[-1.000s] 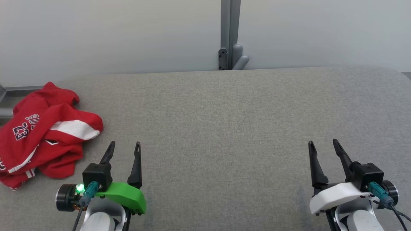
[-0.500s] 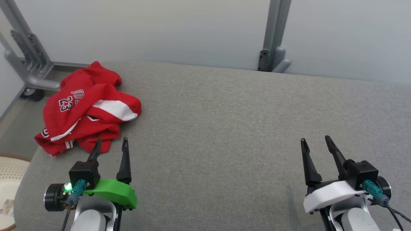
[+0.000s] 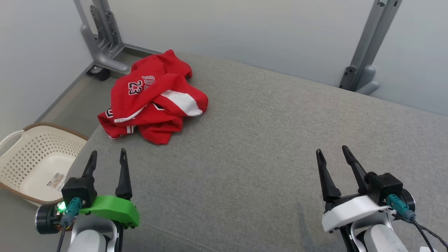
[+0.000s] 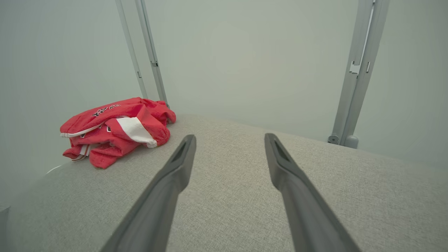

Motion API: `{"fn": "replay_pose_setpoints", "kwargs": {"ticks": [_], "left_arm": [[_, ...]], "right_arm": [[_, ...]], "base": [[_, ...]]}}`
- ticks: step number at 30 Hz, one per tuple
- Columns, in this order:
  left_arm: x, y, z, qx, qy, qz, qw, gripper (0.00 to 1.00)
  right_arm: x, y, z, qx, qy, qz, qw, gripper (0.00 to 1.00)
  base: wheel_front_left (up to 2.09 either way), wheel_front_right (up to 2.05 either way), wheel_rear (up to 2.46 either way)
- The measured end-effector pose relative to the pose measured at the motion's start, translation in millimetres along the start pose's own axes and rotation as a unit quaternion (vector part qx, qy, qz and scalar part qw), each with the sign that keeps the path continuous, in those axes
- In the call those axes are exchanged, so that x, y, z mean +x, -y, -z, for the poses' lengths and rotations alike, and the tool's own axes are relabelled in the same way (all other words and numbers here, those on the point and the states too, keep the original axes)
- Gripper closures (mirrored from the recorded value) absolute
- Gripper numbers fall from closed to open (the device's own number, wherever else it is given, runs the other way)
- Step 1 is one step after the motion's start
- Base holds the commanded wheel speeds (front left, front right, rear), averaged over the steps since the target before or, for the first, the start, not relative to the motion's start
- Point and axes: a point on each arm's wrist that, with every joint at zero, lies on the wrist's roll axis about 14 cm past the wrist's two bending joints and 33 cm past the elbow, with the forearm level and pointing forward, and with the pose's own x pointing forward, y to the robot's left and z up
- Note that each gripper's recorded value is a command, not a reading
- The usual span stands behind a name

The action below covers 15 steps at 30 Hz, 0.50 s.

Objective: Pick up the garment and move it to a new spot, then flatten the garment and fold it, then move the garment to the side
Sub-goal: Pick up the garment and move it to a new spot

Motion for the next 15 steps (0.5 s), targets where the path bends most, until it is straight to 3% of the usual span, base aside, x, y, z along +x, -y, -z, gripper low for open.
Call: {"fn": "replay_pose_setpoints", "kwargs": {"ticks": [15], "left_arm": [[-9,-14,-4,-0.005,0.006,-0.022,1.0,0.0]], "right_arm": [[7,-15,3,0.004,-0.005,-0.022,1.0,0.0]], "base": [[0.0,0.0,0.0]]}}
